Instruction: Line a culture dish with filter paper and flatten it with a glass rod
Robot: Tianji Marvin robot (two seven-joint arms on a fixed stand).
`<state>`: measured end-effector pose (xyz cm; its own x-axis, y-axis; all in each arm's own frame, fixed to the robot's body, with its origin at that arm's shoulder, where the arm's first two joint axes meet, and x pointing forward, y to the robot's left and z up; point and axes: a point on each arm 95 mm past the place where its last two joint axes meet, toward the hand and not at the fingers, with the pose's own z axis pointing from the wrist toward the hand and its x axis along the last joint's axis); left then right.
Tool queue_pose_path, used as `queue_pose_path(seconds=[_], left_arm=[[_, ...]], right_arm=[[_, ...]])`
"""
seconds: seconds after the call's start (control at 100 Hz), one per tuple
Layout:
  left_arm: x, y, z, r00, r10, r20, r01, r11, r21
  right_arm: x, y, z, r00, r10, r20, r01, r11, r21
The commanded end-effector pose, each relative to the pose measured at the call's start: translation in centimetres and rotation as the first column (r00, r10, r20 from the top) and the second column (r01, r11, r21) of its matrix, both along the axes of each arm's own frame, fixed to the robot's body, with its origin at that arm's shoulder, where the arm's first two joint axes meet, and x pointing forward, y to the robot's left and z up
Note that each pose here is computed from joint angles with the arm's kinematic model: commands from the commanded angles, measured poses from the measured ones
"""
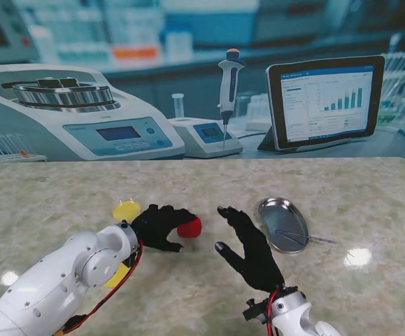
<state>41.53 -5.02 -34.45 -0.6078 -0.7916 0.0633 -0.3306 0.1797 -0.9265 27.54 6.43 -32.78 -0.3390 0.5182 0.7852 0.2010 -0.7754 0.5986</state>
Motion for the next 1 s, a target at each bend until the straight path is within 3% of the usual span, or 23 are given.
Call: queue_pose_path(seconds=[0.0, 0.72, 0.99], left_arm=[[0.7, 0.0, 0.1, 1.000, 0.008, 0.010, -0.008, 1.000, 0.004], [4.3, -0.6, -1.8, 0.999, 0.028, 0.037, -0.033, 0.990, 0.137], [4.5, -0.5, -2.3, 0.998, 0.046, 0.036, -0.050, 0.990, 0.134]], right_arm=[[-0.3, 0.2, 0.0, 1.000, -0.001, -0.008, 0.002, 1.000, 0.007], [-0.3, -0.1, -0.1, 1.000, -0.013, -0.010, 0.013, 1.000, 0.005], [-0.3, -0.1, -0.1, 1.000, -0.012, -0.010, 0.012, 1.000, 0.006]])
